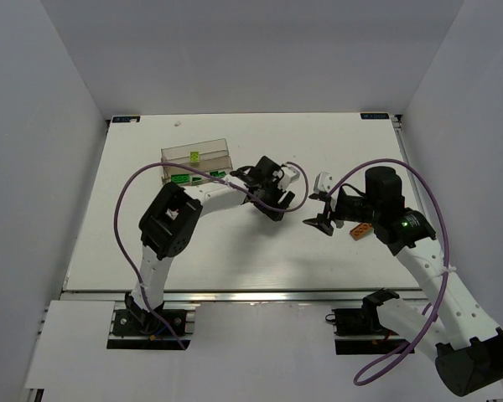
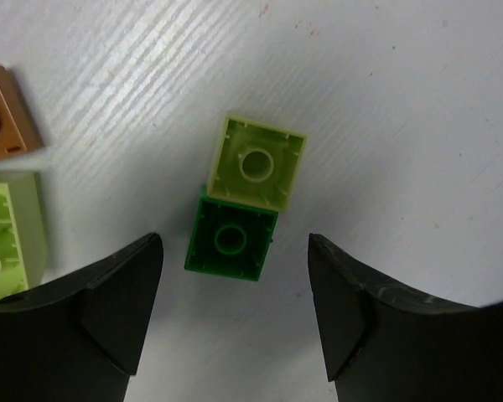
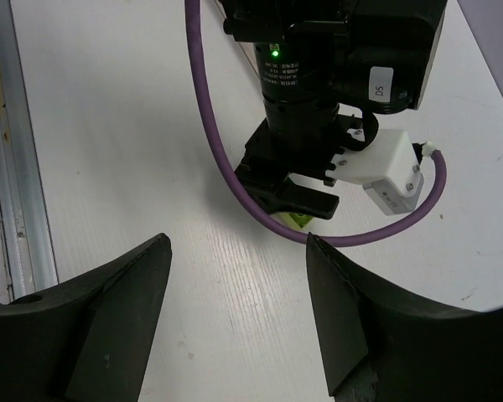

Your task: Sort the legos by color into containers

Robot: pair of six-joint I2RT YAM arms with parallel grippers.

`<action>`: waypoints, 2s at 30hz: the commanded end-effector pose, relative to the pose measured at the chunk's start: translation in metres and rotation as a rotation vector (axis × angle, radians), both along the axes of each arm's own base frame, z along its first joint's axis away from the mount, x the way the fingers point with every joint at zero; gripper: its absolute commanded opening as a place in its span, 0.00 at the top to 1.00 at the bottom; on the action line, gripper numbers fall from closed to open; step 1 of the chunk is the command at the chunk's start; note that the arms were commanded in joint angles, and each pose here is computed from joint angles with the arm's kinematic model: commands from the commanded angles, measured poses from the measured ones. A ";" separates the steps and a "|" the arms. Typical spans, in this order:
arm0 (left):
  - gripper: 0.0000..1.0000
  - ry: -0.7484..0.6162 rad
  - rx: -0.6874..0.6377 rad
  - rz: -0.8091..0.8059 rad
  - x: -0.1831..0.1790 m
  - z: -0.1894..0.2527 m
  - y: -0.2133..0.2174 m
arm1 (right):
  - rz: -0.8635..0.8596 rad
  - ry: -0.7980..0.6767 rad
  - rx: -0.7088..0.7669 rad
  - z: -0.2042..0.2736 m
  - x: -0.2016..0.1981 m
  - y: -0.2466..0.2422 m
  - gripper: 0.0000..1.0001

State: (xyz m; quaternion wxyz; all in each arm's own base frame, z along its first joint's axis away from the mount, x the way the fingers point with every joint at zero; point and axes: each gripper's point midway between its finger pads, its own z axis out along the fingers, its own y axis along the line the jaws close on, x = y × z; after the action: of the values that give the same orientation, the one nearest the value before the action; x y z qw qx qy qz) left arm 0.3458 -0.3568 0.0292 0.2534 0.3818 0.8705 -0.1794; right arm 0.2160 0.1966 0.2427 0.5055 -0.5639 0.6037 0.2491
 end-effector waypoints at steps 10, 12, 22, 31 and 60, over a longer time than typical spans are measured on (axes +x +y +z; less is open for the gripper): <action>0.34 -0.017 -0.024 -0.009 0.005 0.009 -0.012 | -0.002 -0.040 0.018 0.007 0.004 0.001 0.29; 0.38 -0.013 -0.022 -0.008 0.006 0.011 -0.012 | -0.002 -0.034 0.018 0.006 0.004 0.001 0.29; 0.63 -0.052 -0.049 -0.001 -0.001 0.043 -0.004 | -0.006 -0.039 0.018 0.005 0.005 0.001 0.29; 0.76 -0.143 -0.095 0.019 0.001 0.091 0.003 | -0.016 -0.040 0.024 0.006 0.006 -0.002 0.29; 0.86 -0.316 -0.183 0.849 0.150 0.123 0.234 | -0.011 -0.032 0.034 0.009 0.005 -0.002 0.59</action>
State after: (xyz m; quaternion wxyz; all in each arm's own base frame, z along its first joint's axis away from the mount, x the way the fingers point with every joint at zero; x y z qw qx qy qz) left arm 0.4913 -0.1326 0.1525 0.4608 0.0092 0.8838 -0.0803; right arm 0.2205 0.1919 0.2426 0.5137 -0.5542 0.6076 0.2445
